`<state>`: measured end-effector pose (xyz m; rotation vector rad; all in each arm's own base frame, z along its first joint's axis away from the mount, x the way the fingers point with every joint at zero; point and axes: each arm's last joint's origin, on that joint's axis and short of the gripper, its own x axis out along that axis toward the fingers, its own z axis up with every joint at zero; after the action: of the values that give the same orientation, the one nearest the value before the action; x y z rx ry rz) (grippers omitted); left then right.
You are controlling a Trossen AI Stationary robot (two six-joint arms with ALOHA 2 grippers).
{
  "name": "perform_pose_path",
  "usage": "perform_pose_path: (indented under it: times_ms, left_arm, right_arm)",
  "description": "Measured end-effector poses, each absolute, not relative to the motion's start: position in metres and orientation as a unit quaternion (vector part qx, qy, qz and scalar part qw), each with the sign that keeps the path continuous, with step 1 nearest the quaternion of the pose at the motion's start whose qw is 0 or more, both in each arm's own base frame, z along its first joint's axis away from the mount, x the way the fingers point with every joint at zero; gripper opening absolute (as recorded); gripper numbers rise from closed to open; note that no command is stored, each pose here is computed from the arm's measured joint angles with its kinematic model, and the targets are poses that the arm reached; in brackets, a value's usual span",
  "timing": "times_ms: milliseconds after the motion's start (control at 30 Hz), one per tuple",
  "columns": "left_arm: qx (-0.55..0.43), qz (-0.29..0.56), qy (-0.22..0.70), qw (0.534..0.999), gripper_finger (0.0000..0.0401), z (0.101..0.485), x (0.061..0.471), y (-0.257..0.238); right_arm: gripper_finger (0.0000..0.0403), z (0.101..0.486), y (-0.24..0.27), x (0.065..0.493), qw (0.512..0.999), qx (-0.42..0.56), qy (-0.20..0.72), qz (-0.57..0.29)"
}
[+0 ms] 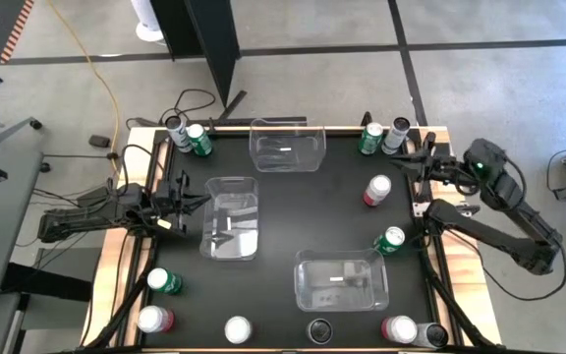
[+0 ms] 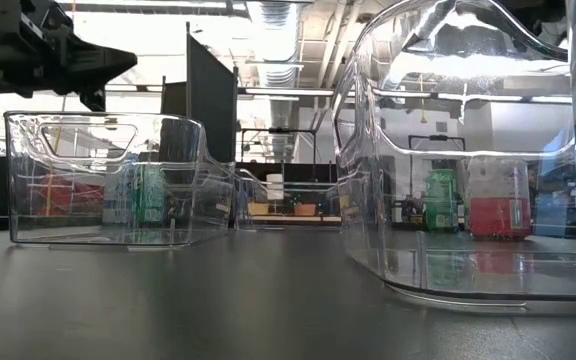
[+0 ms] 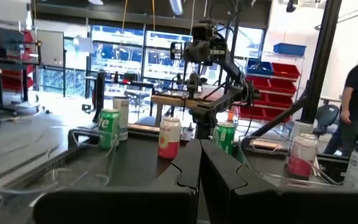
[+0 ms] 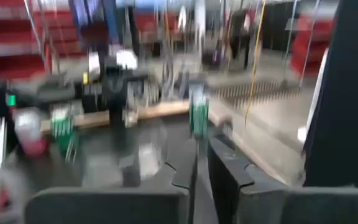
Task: Sort soda cans
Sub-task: Put the pink soda can into the middle transparent bin
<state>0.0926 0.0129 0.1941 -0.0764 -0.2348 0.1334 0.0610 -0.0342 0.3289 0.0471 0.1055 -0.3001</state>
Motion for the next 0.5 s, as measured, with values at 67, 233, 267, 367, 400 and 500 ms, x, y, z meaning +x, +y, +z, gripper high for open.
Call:
perform_pose_path:
  times_ms: [67,233,267,367,400,500]
  left_arm:
    - [-0.031,0.067,-0.121,0.990,0.0007,0.195,0.092,0.013]
    - [-0.012,0.070,-0.118,0.990,0.0007,0.195,0.092,0.013]
    - [-0.012,0.070,-0.118,0.990,0.0007,0.195,0.092,0.013]
    - [0.018,0.075,-0.127,0.989,0.0007,0.197,0.092,0.013]
    - [0.034,0.078,-0.131,0.988,0.0007,0.198,0.092,0.013]
    - [0.068,0.083,-0.134,0.985,0.0007,0.199,0.091,0.013]
  right_arm:
    - [0.0094,0.330,-0.036,0.064,0.982,0.044,0.110,-0.147]
    - [0.0175,0.329,-0.042,0.076,0.964,0.078,0.221,-0.124]
    - [0.0194,0.329,-0.044,0.079,0.961,0.080,0.236,-0.117]
    - [0.0249,0.331,-0.049,0.089,0.956,0.069,0.259,-0.123]
    - [0.0263,0.332,-0.051,0.092,0.953,0.062,0.262,-0.137]
    - [0.0285,0.337,-0.056,0.101,0.953,0.026,0.266,-0.142]
